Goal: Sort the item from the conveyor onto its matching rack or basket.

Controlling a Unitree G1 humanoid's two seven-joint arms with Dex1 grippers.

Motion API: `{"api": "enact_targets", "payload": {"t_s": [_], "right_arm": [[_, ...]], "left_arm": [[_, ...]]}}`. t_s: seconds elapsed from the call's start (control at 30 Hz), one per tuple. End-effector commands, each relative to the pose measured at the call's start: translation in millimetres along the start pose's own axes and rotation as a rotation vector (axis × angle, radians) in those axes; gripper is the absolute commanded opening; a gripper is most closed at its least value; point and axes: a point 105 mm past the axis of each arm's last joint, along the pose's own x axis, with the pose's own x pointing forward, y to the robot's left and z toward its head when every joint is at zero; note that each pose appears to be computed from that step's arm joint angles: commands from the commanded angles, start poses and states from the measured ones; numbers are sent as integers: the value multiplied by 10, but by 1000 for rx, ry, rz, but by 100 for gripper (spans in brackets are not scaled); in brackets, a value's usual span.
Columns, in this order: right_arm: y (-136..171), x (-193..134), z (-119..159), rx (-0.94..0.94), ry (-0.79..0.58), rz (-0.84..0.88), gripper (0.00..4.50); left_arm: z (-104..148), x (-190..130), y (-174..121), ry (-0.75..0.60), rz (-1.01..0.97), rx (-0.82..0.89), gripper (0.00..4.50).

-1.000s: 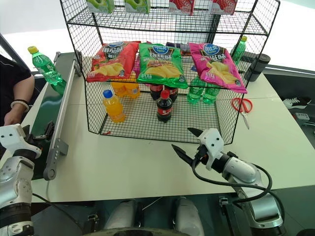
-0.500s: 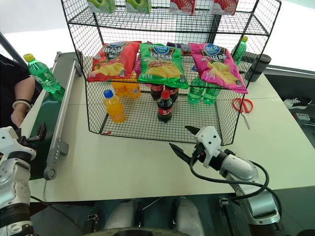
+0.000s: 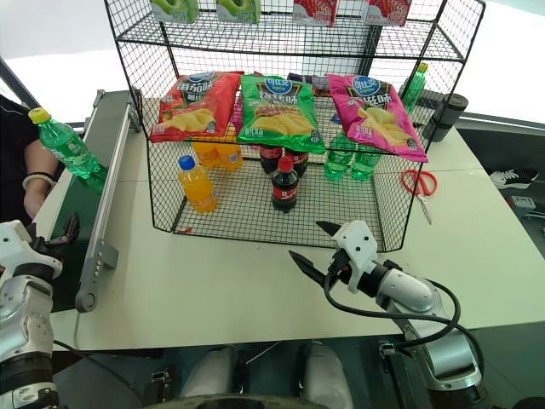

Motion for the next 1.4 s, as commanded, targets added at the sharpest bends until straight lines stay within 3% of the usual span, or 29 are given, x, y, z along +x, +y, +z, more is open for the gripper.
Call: {"api": "enact_targets", "payload": {"t_s": [0.03,0.37,0.9,1.4], "right_arm": [[31,19,150,-33,-49,9,447],[36,32,172,-33,-54,16,447],[322,3,285,54,-101,170,447],[414,3,161,37,-58,223,447]], "left_arm": [[157,11,46,-64,10,2,450],[198,15,36,-88,6,-3,450],[224,15,38,-99,8,0,450],[277,33,8,-122,-5,1,450]]}}
